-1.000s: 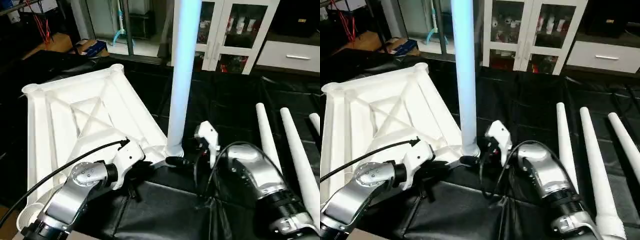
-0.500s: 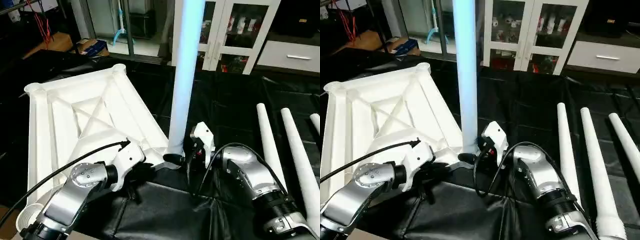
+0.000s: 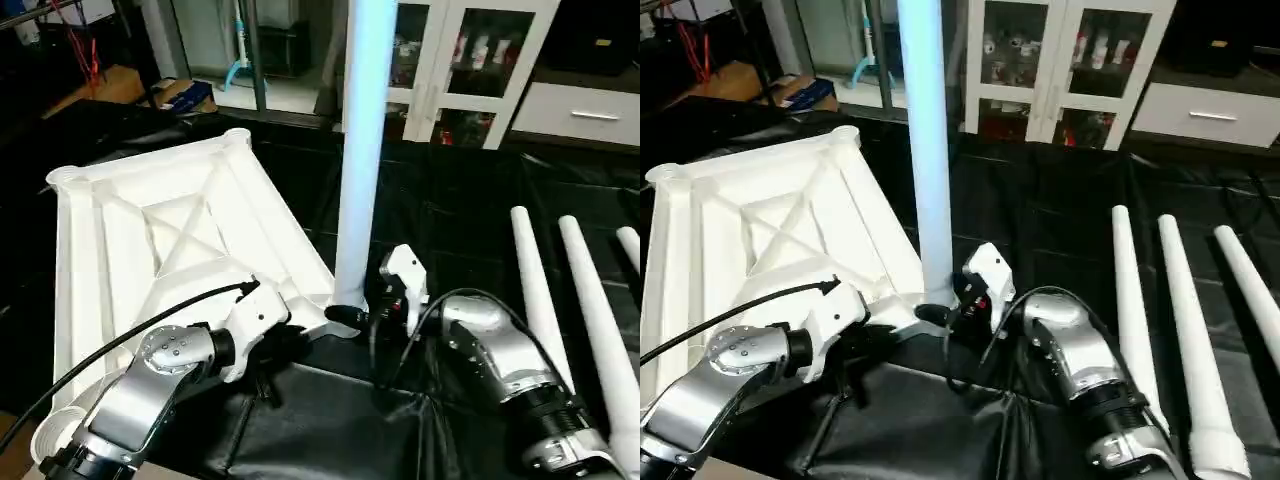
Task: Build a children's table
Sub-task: Rotate leg to tighten
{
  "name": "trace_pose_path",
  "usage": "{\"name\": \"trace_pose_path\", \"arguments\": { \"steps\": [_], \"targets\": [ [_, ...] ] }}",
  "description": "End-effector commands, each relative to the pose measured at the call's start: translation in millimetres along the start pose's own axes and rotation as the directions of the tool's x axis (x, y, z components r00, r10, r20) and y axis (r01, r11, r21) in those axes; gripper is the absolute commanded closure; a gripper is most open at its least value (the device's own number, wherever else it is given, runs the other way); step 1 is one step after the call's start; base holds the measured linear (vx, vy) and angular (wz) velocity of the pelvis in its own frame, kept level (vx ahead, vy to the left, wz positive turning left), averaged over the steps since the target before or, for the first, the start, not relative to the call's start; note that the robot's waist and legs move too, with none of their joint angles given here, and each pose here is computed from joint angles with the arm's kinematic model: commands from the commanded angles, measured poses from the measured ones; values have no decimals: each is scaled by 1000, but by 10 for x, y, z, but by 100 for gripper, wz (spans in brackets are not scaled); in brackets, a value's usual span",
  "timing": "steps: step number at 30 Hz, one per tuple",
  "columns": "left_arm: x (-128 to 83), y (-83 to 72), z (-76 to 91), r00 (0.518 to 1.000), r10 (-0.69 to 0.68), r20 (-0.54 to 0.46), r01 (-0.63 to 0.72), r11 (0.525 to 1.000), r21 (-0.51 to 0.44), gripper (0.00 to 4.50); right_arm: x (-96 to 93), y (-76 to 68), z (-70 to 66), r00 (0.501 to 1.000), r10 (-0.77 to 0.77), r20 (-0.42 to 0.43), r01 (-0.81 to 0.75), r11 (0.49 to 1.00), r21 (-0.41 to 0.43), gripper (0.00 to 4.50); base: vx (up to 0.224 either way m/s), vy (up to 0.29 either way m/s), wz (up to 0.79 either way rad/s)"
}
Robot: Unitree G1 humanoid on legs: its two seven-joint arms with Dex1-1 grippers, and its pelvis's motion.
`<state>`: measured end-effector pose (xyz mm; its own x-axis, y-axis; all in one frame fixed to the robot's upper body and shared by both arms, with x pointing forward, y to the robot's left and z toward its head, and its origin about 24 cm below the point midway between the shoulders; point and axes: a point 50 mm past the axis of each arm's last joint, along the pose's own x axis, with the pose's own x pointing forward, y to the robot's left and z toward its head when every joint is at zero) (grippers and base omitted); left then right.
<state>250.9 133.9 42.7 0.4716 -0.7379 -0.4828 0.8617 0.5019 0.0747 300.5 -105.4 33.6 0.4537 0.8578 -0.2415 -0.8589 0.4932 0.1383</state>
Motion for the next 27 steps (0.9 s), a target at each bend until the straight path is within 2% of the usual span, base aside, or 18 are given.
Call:
{"name": "trace_pose_path", "arguments": {
  "steps": [1, 5, 8, 9, 10, 12, 13, 15, 16, 18, 20, 23, 25, 27],
  "targets": [
    [94, 4, 41, 1000, 25, -5, -25, 1000, -5, 450, 17, -98, -51, 987, -160, -6, 160, 986, 43, 188, 0, 0, 0],
    [303, 194, 74, 969, 236, -70, -240, 970, -49, 450, 192, -133, -113, 925, -379, -30, 380, 919, 106, 188, 0, 0, 0],
    [440, 273, 132, 942, 324, -85, -330, 941, -70, 450, 346, -99, -100, 889, -456, -40, 457, 877, 150, 188, 0, 0, 0],
    [440, 273, 132, 942, 324, -85, -330, 941, -70, 450, 346, -99, -100, 889, -456, -40, 457, 877, 150, 188, 0, 0, 0],
    [525, 330, 218, 920, 385, -69, -390, 917, -81, 450, 504, -19, -35, 888, -460, -12, 454, 872, 181, 188, 0, 0, 0],
    [559, 374, 286, 905, 423, -52, -425, 902, -70, 450, 613, 62, 29, 905, -425, 24, 413, 891, 191, 189, 0, 0, 0],
    [559, 374, 286, 905, 423, -52, -425, 902, -70, 450, 613, 62, 29, 905, -425, 24, 413, 891, 191, 189, 0, 0, 0],
    [577, 401, 338, 897, 440, -34, -442, 895, -64, 450, 686, 150, 76, 934, -353, 57, 336, 922, 194, 189, 0, 0, 0],
    [577, 401, 338, 897, 440, -34, -442, 895, -64, 450, 686, 150, 76, 934, -353, 57, 336, 922, 194, 189, 0, 0, 0],
    [568, 389, 340, 902, 430, -30, -431, 901, -54, 450, 672, 165, 85, 944, -322, 77, 302, 932, 200, 133, 0, 0, 0],
    [532, 378, 314, 908, 419, -27, -420, 907, -44, 450, 628, 143, 125, 943, -311, 115, 282, 935, 213, 117, 0, 0, 0],
    [447, 354, 269, 922, 386, -14, -387, 922, -18, 450, 535, 101, 251, 945, -263, 194, 233, 959, 162, 84, 0, 0, 0],
    [417, 334, 253, 931, 366, -12, -366, 931, -14, 450, 492, 91, 293, 948, -232, 216, 208, 970, 129, 70, 0, 0, 0],
    [338, 239, 232, 964, 265, 13, -265, 964, 23, 450, 350, 86, 332, 967, -120, 223, 107, 992, 68, 53, 0, 0, 0]
  ]
}}
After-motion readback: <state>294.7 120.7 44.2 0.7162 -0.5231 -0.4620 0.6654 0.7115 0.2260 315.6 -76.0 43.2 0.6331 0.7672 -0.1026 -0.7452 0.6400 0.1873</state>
